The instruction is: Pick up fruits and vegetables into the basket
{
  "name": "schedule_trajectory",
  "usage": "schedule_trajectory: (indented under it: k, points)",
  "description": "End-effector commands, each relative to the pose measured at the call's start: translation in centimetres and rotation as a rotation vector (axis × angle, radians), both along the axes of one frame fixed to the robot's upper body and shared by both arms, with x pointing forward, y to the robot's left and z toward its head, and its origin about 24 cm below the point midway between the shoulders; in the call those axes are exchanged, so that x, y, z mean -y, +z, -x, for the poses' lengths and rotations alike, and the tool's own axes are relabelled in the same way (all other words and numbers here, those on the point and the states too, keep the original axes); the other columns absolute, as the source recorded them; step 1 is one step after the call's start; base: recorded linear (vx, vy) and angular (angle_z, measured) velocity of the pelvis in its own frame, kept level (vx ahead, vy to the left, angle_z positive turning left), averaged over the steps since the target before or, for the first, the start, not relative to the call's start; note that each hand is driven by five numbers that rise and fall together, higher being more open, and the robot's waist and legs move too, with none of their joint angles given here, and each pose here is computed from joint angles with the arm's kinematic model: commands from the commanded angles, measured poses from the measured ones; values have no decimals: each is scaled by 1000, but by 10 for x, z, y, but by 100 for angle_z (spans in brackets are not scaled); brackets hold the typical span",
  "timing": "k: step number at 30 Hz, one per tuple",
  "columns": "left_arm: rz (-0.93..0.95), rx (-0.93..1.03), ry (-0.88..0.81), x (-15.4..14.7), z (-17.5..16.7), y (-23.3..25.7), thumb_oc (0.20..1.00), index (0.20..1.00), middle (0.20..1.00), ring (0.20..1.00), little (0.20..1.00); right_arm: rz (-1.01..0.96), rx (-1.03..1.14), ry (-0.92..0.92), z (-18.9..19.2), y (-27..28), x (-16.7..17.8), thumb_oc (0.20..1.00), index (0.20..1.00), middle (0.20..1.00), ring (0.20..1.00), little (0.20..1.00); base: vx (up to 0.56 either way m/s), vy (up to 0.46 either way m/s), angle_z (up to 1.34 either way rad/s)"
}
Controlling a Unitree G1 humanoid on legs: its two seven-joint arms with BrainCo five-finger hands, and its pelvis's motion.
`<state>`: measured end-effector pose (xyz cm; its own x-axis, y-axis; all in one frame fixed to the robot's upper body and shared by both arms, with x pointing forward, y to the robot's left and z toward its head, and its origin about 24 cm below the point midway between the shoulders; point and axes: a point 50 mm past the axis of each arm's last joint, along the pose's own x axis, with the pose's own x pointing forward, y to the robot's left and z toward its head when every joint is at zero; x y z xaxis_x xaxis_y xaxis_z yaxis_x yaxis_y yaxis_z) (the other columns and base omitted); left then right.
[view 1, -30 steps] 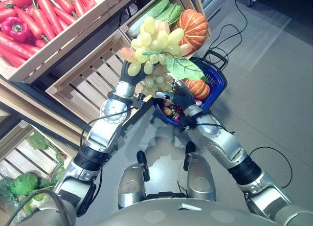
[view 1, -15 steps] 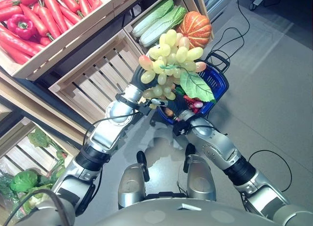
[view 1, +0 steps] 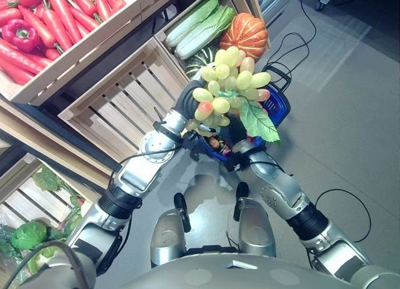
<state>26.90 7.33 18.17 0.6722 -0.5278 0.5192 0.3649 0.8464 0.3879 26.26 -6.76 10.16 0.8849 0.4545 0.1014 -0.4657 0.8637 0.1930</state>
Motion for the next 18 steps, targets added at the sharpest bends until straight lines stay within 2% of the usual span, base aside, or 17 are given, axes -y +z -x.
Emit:
schedule_trajectory:
  k: [1,18]
  points:
    - [66,62,-100,11,17,16,200,200,200,200,200,-197,318,43,12,67,-7,200,200,200,200,200,0,0,0]
    - [89,-56,-68,17,12,8,200,200,200,200,200,-254,394,149,21,96,-26,200,200,200,200,200,2,-10,2]
